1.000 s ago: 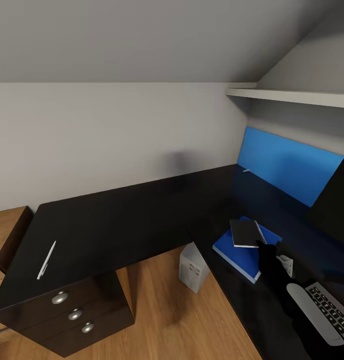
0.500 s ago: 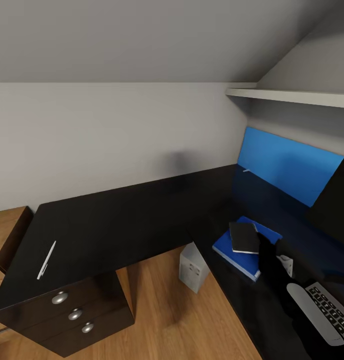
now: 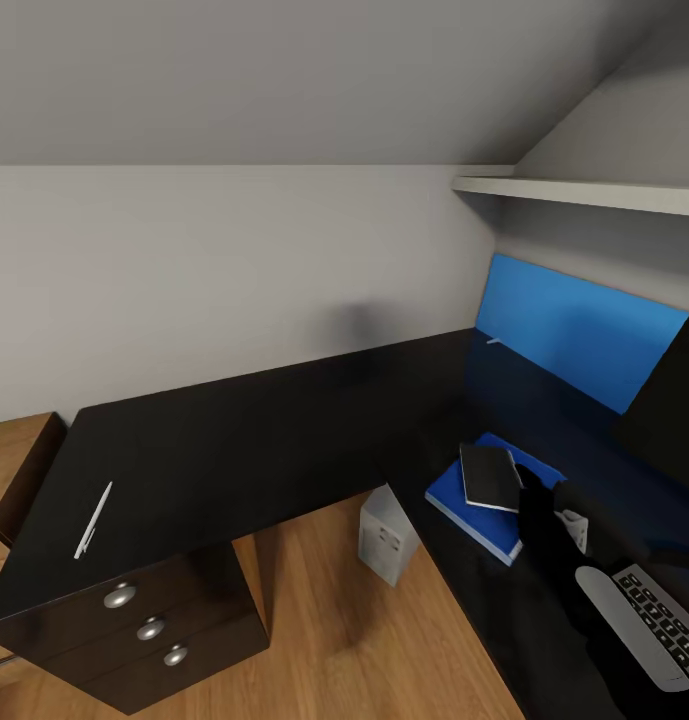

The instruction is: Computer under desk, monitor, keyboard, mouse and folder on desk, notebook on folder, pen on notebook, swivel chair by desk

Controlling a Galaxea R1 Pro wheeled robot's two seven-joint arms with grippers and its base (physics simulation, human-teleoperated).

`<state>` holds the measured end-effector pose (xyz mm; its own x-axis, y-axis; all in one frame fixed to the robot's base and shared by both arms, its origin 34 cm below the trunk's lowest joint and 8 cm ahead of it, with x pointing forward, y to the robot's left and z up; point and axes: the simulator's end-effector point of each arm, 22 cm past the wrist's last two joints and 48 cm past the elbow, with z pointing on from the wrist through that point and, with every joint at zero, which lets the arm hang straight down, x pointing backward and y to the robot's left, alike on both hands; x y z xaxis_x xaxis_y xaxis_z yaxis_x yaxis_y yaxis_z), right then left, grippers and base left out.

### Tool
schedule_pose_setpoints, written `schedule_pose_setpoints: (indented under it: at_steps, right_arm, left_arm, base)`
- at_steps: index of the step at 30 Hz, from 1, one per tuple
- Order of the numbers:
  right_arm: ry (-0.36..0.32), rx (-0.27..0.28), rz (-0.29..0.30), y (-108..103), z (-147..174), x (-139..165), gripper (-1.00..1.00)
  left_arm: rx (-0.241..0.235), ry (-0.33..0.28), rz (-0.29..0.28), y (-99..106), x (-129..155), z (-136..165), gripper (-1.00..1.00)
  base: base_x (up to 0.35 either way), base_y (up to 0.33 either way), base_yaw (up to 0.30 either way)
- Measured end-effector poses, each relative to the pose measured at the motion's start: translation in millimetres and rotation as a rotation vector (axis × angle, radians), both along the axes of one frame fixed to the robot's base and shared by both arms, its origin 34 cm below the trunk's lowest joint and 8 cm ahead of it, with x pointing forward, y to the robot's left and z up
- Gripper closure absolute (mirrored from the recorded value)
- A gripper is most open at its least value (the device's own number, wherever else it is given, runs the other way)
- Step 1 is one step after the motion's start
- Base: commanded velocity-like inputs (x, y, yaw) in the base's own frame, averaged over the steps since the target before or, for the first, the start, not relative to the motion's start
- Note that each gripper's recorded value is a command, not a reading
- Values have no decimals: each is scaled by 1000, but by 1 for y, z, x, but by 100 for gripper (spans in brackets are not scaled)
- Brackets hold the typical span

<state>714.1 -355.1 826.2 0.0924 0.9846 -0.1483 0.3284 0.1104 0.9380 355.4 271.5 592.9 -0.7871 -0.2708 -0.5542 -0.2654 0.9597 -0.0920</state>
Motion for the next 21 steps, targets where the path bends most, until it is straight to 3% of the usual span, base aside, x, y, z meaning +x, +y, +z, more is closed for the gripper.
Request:
schedule_pose_setpoints:
  at_steps: [12,21]
  right_arm:
    - [-1,0,0,0,1,0,-100]
    - [-3,0,1,0,1,0,-100]
  left_arm:
    - [0,0,0,0,0,0,-100]
    - [0,0,0,0,0,0,-100]
  base:
    - [-129,-63,0]
    - [-23,-15,0]
